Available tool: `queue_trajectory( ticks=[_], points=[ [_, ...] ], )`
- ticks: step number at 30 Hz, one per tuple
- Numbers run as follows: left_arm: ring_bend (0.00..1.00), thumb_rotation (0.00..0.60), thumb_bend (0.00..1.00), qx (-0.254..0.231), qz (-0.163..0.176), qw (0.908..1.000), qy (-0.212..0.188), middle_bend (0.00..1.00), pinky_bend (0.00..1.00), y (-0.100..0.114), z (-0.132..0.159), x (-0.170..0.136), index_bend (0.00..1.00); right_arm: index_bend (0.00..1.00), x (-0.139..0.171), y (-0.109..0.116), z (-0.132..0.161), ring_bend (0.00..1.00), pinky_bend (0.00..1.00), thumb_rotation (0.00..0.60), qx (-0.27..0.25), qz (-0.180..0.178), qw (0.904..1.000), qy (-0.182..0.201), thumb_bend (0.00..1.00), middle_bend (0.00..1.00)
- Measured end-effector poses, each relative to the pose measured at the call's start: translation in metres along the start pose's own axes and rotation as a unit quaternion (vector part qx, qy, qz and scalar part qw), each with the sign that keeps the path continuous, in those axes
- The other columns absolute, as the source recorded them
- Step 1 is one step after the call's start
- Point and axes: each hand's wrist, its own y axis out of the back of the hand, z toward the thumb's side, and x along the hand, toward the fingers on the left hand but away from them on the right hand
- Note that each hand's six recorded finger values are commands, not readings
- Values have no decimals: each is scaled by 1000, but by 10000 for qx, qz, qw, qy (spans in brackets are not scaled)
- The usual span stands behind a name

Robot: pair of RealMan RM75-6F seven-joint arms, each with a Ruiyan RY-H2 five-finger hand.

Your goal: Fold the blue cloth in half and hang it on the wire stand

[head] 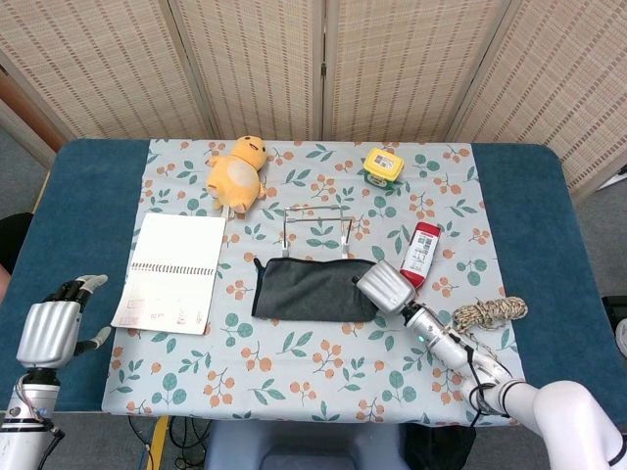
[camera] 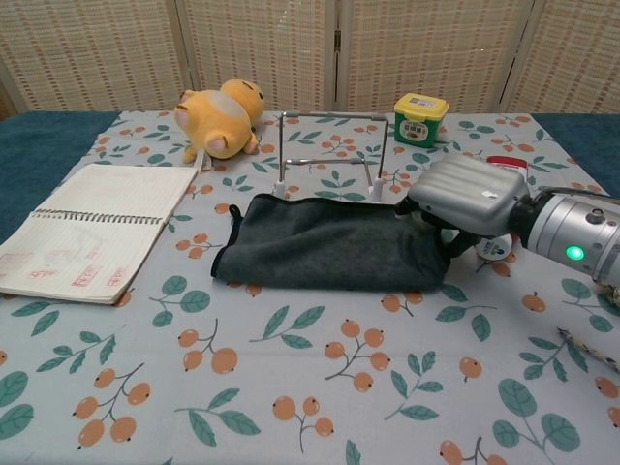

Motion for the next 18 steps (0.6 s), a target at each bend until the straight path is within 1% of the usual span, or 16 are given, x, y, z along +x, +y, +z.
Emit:
queue_trajectory(
  ticks=[3,9,12,18],
  points=[
    [246,600,180,6,5,10000,21,242,441,1,-2,0,206,747,0,7,-1,823,954,600,-63,-140,9999,-15,448,923],
    [245,600,180,5,36,10000,31,242,441,3,-3,-1,206,771,1,34,-5,832,954,600,-179,-513,9985,-24,459,933],
    [245,600,180,0,54,10000,25,242,441,4,-2,-1,206,783,3,52,-7,836,954,600,-246,-728,9970,-29,461,939],
    [245,600,180,-27,108,9999,15,242,441,7,-1,-1,205,787,6,98,-13,838,954,600,-340,-1216,9919,-96,461,943]
  ],
)
